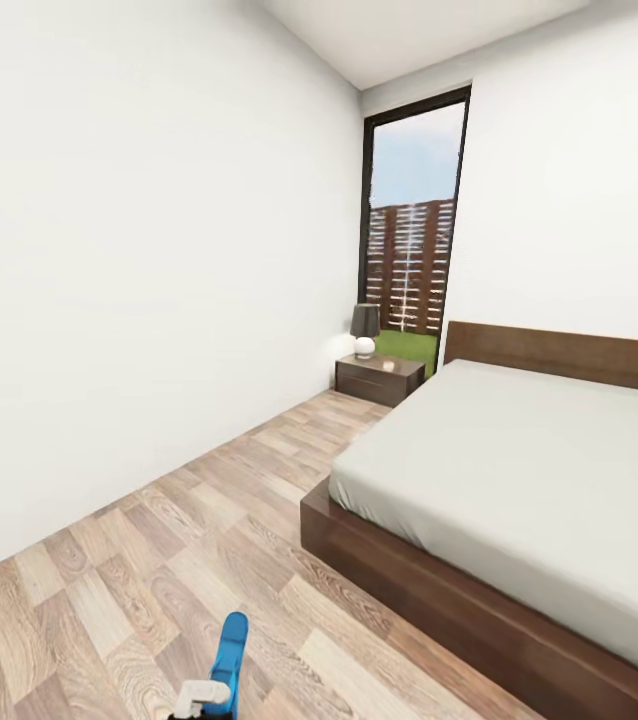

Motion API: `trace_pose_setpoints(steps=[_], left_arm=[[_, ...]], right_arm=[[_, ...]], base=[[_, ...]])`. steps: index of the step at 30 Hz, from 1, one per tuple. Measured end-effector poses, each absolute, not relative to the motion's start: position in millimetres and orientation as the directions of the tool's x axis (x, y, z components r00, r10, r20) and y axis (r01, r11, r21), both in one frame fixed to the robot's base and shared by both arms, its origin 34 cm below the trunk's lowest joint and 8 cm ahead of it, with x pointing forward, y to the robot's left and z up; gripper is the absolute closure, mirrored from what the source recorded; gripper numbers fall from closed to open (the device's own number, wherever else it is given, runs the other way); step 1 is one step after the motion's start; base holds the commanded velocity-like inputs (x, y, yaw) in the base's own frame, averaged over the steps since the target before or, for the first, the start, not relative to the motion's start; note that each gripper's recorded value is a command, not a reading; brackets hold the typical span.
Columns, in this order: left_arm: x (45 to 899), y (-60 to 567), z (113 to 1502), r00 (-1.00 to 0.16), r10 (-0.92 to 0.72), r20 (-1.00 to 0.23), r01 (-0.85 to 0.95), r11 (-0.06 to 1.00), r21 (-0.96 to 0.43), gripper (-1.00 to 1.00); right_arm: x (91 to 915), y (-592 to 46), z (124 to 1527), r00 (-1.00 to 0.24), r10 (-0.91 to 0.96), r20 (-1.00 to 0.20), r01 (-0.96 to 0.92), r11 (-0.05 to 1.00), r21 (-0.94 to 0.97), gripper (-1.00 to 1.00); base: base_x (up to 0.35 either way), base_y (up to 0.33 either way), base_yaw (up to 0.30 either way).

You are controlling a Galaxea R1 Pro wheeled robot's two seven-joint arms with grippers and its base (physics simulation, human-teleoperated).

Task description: In the bedroom, move the book from the bed onto either nightstand, and place the two sandals side by side next to the bed.

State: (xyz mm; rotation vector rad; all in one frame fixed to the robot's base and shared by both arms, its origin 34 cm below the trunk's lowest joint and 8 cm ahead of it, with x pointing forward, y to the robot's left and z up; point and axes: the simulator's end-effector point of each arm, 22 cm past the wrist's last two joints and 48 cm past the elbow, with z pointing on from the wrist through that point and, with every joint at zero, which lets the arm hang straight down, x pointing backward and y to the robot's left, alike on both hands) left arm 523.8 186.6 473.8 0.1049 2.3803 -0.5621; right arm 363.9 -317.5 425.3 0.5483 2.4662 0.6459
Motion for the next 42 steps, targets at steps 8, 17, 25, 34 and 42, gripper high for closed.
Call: trace_pose_setpoints(steps=[8, 17, 25, 34, 42], left_arm=[[525.9, 188.2, 474.1, -0.758, -0.084, -0.647, 0.209, 0.908, -0.362, 1.0], [529.8, 193.5, 490.0, -0.758, -0.085, -0.647, 0.192, 0.919, -0.346, 1.0], [533.6, 204.7, 500.9, -0.759, -0.087, -0.646, 0.153, 0.94, -0.306, 1.0], [535.3, 201.6, 515.8, -0.759, -0.088, -0.646, 0.151, 0.94, -0.305, 1.0], [534.2, 201.5, 514.3, -0.761, -0.087, -0.643, 0.15, 0.94, -0.306, 1.0]], right_arm=[[364.9, -317.1, 425.4, -0.771, 0.507, -0.385, 0.252, 0.798, 0.547, -1.0], [369.2, -320.1, 444.0, -0.765, 0.506, -0.4, 0.249, 0.804, 0.541, -1.0], [373.9, -319.7, 461.0, -0.765, 0.494, -0.413, 0.234, 0.811, 0.536, -1.0], [376.2, -320.9, 476.6, -0.757, 0.497, -0.423, 0.234, 0.811, 0.536, -1.0], [377.1, -321.1, 477.2, -0.755, 0.493, -0.433, 0.226, 0.815, 0.533, -1.0]], base=[[0.0, 0.0, 0.0], [0.0, 0.0, 0.0], [0.0, 0.0, 0.0], [0.0, 0.0, 0.0], [0.0, 0.0, 0.0]])
